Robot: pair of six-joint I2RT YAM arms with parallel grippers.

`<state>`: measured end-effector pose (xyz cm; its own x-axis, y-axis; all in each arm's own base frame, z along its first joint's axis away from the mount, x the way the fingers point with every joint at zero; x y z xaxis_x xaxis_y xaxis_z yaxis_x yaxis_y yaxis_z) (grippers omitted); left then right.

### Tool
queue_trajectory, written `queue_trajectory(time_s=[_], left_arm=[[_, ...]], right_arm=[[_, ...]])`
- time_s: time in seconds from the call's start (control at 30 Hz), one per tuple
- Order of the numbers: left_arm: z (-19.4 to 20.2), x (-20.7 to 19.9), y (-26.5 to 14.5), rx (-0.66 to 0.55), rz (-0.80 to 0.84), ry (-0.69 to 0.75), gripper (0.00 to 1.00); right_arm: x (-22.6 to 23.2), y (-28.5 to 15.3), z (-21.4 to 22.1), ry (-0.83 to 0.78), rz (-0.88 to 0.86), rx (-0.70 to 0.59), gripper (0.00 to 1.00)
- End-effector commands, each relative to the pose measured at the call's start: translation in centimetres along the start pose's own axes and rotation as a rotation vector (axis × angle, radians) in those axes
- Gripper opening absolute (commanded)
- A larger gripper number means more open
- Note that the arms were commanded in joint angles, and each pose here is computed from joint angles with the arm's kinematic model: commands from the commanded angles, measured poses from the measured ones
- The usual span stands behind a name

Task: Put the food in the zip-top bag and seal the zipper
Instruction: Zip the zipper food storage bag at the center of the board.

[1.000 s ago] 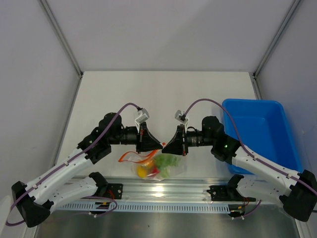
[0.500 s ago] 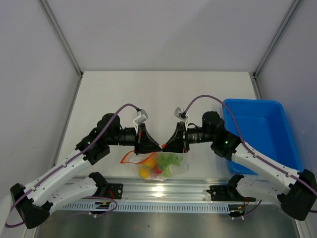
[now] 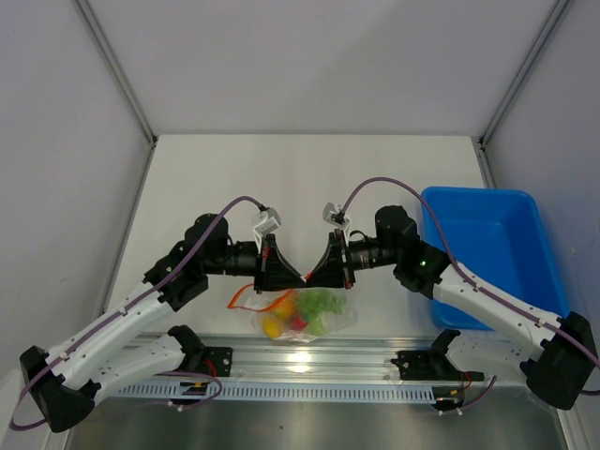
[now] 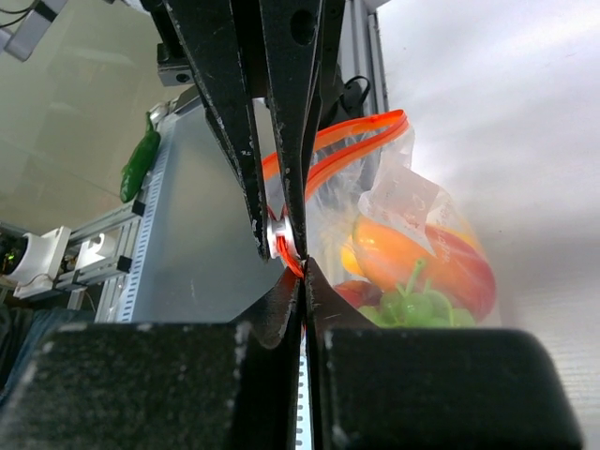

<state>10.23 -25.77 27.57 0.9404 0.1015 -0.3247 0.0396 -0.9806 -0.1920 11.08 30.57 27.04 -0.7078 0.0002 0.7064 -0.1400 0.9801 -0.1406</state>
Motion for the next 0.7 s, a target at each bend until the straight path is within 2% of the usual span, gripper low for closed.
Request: queue_trajectory(time_s=[0.0, 0.67], left_arm=[[0.0, 0.1, 0.0, 0.002, 0.0, -0.006, 0.01], [1.9, 0.7, -1.2, 0.062, -0.091, -0.019, 0.01]], right_arm=[[1.0, -0.2, -2.6, -0.083, 0.032, -0.084, 0.0], [-2.7, -5.6, -4.5, 0.002, 0.284, -0.34, 0.0]])
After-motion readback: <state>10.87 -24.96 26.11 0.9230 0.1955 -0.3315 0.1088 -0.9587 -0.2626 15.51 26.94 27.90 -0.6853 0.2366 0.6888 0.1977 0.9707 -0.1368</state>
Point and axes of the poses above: each gripper's point midway between its finger pads, its own y axis out along the fingers, its own x axis along the line the jaws close on, z = x × y, the point moved 2 cm from there along -y, back along the fingers, and after that the axes turned 14 degrees about y, right-handed, at the moved point
